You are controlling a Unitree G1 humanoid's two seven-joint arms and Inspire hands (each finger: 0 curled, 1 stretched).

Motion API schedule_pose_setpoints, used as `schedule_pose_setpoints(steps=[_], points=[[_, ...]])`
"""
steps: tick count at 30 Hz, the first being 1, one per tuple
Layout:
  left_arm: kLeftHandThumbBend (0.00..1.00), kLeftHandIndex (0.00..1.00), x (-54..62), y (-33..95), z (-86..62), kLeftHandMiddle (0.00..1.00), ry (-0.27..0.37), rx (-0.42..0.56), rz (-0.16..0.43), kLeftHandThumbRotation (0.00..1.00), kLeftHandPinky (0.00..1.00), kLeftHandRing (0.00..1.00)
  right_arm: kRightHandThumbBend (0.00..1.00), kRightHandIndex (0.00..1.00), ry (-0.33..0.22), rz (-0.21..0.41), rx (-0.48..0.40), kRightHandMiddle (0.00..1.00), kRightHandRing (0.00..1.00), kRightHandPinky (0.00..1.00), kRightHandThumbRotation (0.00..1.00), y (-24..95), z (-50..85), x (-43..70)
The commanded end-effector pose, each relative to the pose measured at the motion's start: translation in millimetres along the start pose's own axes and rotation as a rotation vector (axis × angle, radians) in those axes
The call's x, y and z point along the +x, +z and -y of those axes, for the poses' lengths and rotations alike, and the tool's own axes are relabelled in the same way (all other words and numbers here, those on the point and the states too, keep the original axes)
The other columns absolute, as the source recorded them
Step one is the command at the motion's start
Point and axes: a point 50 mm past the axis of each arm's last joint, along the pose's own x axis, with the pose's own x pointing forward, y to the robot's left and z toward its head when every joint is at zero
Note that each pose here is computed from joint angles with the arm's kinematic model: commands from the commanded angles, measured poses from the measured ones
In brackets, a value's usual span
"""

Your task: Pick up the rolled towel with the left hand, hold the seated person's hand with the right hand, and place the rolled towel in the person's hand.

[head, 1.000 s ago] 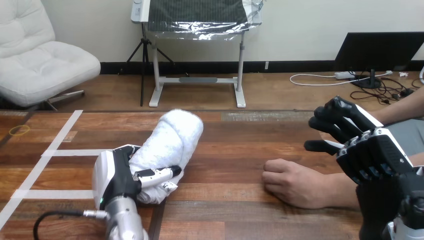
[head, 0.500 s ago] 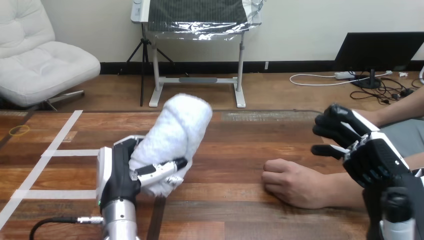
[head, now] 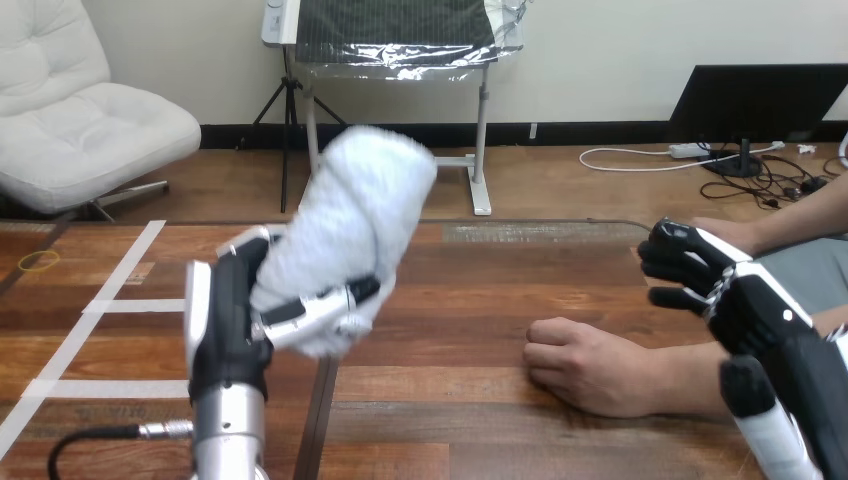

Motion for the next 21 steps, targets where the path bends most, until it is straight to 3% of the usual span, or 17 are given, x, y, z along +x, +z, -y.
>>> schedule_pose_setpoints(steps=[1,11,21], points=[[0.61,0.41,10.9,40.2,-1.9,0.40,0.020,-0.074,0.204,0.00,0.28,0.35,0.86,0.82,-0.002,0.079,-0.072,0.81,0.81,0.75,0.92,5.8,10.6,18.4],[0.59,0.41,7.1,44.7,-2.7,0.39,0.010,-0.115,0.228,0.00,0.27,0.34,0.87,0.84,0.068,0.061,-0.185,0.83,0.83,0.77,0.80,0.5,22.6,26.7],[0.56,0.40,-0.5,53.9,-1.1,0.38,-0.027,-0.189,0.256,0.00,0.25,0.32,0.98,0.84,0.128,0.003,-0.284,0.84,0.81,0.74,0.55,-1.3,38.9,37.4]])
